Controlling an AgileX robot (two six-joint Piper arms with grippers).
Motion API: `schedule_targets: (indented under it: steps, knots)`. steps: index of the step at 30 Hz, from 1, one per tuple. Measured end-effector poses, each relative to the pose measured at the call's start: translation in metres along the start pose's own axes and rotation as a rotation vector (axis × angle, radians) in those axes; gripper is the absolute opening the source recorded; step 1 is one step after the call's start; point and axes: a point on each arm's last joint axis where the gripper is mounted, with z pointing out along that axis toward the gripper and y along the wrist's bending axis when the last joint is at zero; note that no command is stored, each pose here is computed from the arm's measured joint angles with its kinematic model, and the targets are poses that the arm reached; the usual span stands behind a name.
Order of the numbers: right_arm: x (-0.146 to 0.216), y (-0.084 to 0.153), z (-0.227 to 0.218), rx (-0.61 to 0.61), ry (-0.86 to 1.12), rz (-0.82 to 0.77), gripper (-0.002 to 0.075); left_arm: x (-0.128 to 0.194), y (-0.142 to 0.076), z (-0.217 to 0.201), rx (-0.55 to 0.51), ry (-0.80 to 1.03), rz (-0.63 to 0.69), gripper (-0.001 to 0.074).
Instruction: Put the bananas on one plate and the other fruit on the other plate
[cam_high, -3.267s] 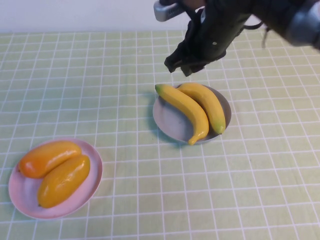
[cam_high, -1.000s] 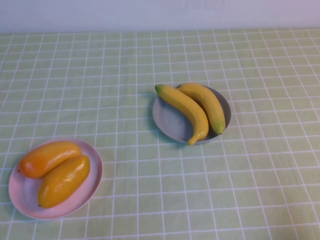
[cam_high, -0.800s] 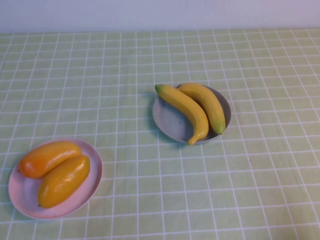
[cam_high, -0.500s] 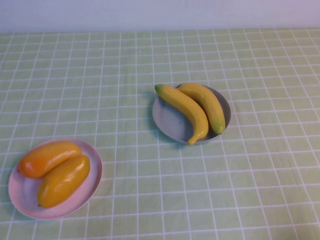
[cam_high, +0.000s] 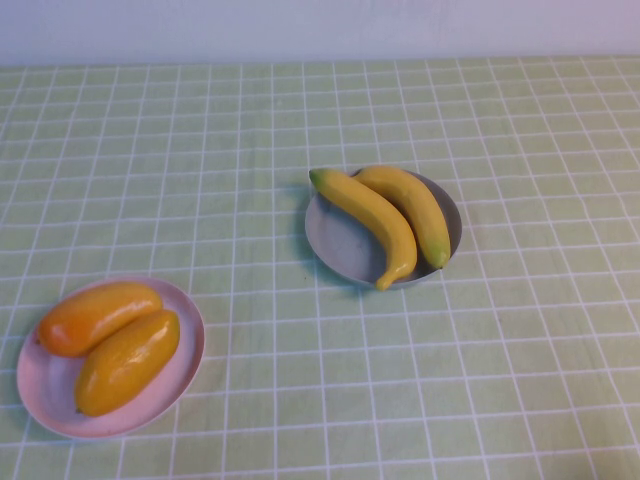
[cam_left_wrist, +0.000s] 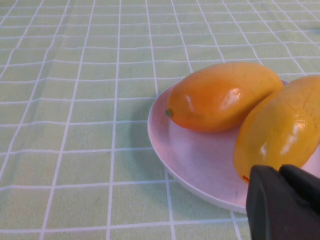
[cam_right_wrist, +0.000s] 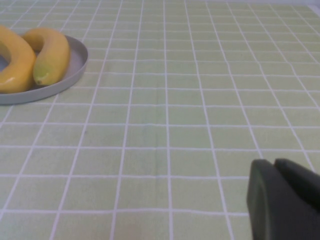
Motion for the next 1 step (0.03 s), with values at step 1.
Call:
schedule_targets:
  steps: [1]
  knots:
    - [0.0000,0.0000,0.0000,0.000,0.000,0.000,-0.0015,0.0000,0.0000,0.0000,0.000,0.000,0.000,0.0002]
